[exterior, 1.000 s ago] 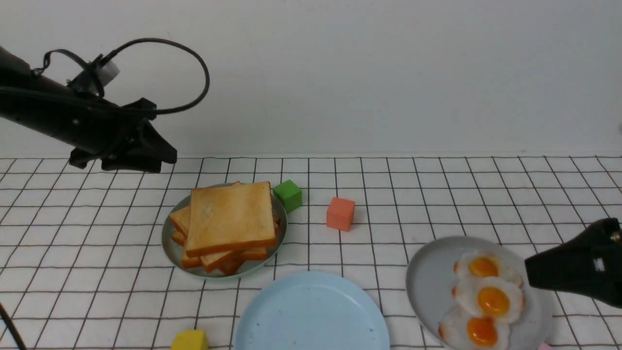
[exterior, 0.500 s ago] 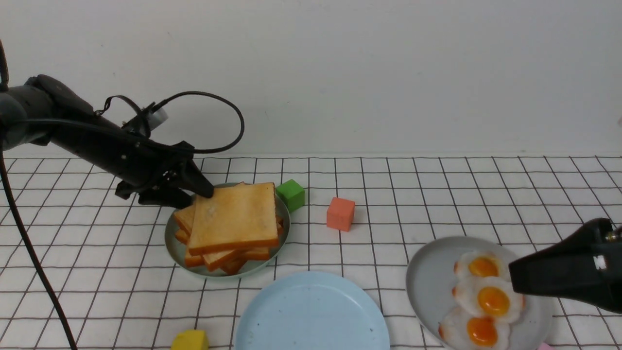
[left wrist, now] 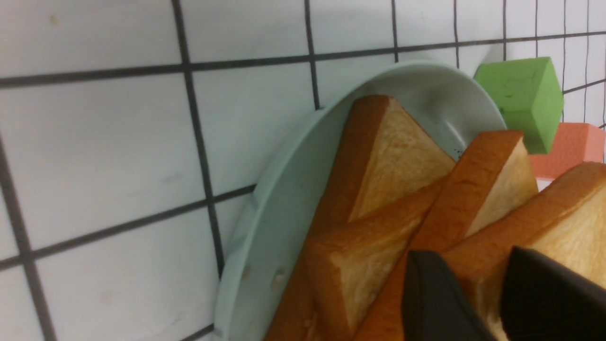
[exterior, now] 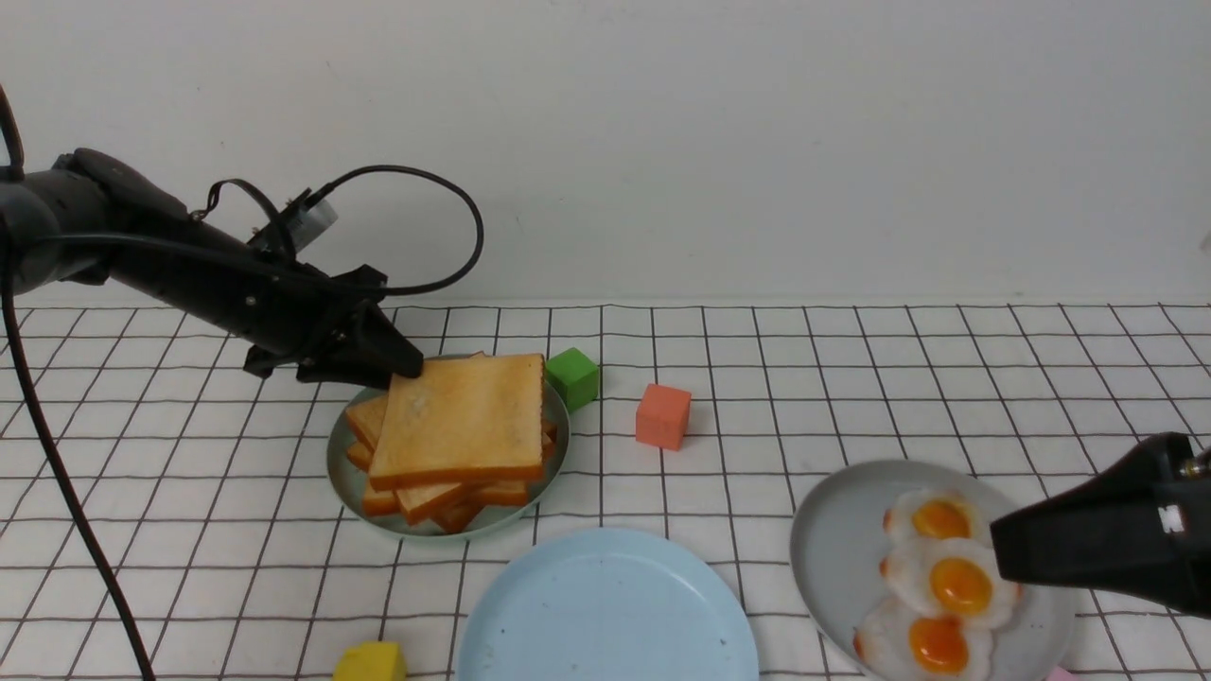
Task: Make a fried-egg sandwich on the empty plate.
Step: Use the left arm to grab a slice of bread, then use the left arm to put a slice of bread into the empty plate in the middle
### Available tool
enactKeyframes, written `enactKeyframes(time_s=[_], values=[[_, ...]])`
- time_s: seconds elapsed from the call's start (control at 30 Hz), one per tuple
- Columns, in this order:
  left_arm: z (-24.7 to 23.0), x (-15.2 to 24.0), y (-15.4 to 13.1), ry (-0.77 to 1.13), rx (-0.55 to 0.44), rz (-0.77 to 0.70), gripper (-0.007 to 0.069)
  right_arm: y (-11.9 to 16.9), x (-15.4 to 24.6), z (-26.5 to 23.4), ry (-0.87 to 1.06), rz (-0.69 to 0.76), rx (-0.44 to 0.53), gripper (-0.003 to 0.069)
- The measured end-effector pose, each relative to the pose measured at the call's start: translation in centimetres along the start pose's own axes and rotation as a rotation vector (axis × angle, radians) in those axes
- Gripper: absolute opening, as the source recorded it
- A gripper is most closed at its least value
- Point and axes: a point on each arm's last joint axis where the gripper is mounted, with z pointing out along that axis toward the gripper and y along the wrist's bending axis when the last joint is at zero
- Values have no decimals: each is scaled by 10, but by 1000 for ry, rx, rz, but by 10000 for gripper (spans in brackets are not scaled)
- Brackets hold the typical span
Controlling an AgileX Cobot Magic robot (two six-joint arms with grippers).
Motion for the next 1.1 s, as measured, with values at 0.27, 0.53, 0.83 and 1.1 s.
enactKeyframes(time_s=[0.27,0.53,0.83,1.1], values=[[-6,2,-6,22,55,-12,26,0,0,0,3,-1,-1,420],[-74,-1,-64,-78,95,106,26,0,0,0,3,-1,-1,420],[-25,75,-131,147,173,155,26,-4,-2,0,-20,-66,44,420],[29,123,-115,191,56,137,25,-6,-9,-1,-96,-79,77,420]])
